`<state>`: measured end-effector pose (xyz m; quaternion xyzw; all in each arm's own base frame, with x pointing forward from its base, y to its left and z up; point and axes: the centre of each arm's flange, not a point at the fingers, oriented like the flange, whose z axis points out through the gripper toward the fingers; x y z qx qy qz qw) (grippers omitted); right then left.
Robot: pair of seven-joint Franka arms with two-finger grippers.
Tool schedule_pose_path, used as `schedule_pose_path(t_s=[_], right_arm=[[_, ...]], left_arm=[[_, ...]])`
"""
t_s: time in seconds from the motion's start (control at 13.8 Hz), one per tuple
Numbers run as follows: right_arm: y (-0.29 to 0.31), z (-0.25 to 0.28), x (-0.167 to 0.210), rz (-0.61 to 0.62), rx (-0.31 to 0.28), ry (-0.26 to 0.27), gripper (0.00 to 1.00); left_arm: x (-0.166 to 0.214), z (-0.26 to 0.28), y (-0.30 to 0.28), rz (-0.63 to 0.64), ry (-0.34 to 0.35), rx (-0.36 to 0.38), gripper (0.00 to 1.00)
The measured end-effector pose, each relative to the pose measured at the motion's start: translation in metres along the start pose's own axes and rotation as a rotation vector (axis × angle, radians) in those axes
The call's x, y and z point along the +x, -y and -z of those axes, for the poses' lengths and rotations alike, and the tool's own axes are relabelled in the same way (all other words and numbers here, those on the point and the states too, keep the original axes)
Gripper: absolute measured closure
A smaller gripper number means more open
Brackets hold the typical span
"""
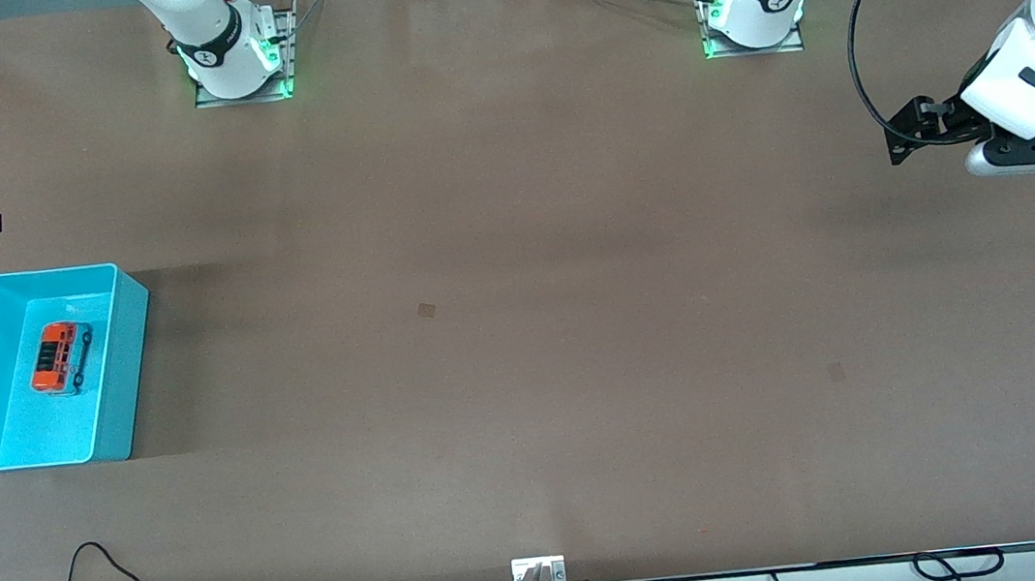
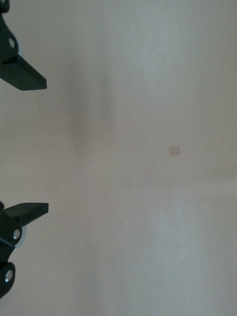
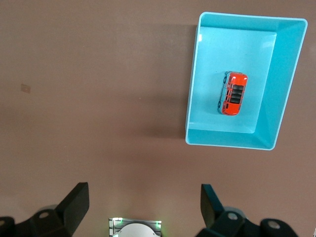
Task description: Wind up bus and store in blue box
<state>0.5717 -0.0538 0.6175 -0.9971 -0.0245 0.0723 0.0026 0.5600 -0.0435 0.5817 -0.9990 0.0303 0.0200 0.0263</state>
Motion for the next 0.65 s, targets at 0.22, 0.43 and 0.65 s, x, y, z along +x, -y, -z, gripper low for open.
schedule_pose_path(t_s=[0.22,0.43,0.65], right_arm=[[0.0004,-0.0003,0.0003,-0.010,-0.002,0.001,0.00],[0.0003,-0.0008,0.0008,-0.014,-0.002,0.001,0.00],[0.0003,-0.0022,0.0018,-0.015,-0.002,0.002,0.00]], left_arm=[[-0.0003,0.0005,0.0000,0.000,0.001,0.000,0.00],[-0.0004,0.0004,0.0000,0.000,0.002,0.000,0.00],[-0.0004,0.0004,0.0002,0.000,0.002,0.000,0.00]])
